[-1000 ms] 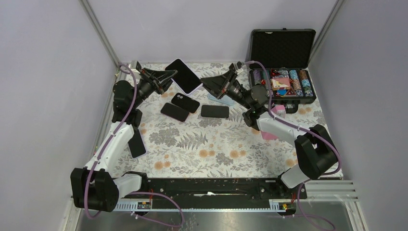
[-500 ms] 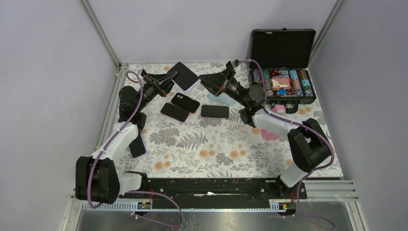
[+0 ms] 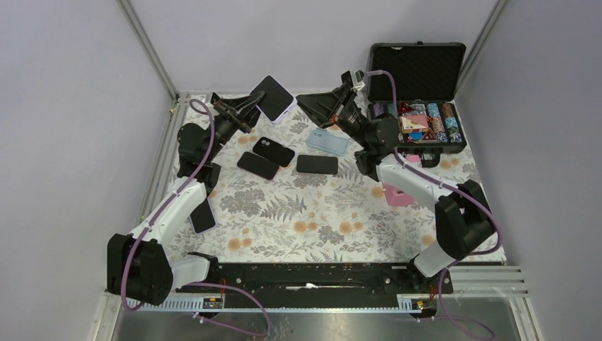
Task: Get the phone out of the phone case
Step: Remove the phone case from the phone.
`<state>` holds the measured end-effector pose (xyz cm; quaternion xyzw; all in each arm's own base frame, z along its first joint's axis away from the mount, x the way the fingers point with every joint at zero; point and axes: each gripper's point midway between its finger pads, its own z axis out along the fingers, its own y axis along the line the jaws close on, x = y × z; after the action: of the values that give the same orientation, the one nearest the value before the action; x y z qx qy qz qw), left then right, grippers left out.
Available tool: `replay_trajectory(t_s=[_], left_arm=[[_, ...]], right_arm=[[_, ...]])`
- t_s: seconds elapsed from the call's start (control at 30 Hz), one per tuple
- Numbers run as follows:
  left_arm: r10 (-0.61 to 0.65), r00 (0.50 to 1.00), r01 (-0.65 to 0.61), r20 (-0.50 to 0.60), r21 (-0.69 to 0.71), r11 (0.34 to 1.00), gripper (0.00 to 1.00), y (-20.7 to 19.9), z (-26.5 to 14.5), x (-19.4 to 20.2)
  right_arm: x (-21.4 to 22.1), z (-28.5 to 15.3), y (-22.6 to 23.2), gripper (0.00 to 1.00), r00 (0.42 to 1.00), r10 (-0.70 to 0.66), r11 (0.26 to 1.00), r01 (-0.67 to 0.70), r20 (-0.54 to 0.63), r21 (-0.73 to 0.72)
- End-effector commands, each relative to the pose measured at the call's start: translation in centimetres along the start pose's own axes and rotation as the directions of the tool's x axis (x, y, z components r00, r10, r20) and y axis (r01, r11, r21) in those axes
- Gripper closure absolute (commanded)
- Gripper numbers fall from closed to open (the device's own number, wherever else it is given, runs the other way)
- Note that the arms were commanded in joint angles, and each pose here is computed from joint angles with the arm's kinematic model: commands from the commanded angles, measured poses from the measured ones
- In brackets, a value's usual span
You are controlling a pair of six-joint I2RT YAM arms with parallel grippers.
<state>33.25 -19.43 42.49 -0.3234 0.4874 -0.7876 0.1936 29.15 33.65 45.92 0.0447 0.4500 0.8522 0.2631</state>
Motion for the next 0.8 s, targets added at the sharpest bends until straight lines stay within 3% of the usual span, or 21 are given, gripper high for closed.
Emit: replay_trajectory(t_s=[0.0,0.17,0.3,0.4,0.57,0.77], left_arm=[[-0.094,0.984,0.095,-0.148,0.000,0.995,1.00,-1.9,0.3,4.7],[-0.034,0.989,0.040,-0.145,0.038,0.998,1.00,-3.6,0.3,5.4],[0.011,0.992,-0.002,-0.127,0.072,0.997,1.00,-4.1,0.1,5.0],[0.036,0.994,-0.028,-0.106,0.073,0.997,1.00,-3.8,0.0,4.5],[0.064,0.994,-0.060,-0.085,0.050,0.997,1.00,-3.0,0.0,4.0],[0.069,0.995,-0.068,-0.072,0.012,0.998,1.00,-2.3,-0.2,3.5]], right_arm=[[2.9,0.5,-0.4,1.00,0.994,-0.083,0.993,0.089,-0.078,0.079],[3.2,-0.7,-3.3,0.98,0.987,-0.126,0.955,0.148,-0.102,0.258],[3.2,-2.0,-2.9,0.43,0.982,-0.168,0.936,0.186,-0.086,0.299],[3.4,-2.0,-1.9,0.24,0.973,-0.203,0.925,0.226,-0.106,0.306],[3.8,-1.0,-0.4,0.18,0.975,-0.180,0.935,0.210,-0.128,0.285],[3.9,-0.8,-1.0,0.30,0.979,-0.139,0.927,0.181,-0.146,0.329]])
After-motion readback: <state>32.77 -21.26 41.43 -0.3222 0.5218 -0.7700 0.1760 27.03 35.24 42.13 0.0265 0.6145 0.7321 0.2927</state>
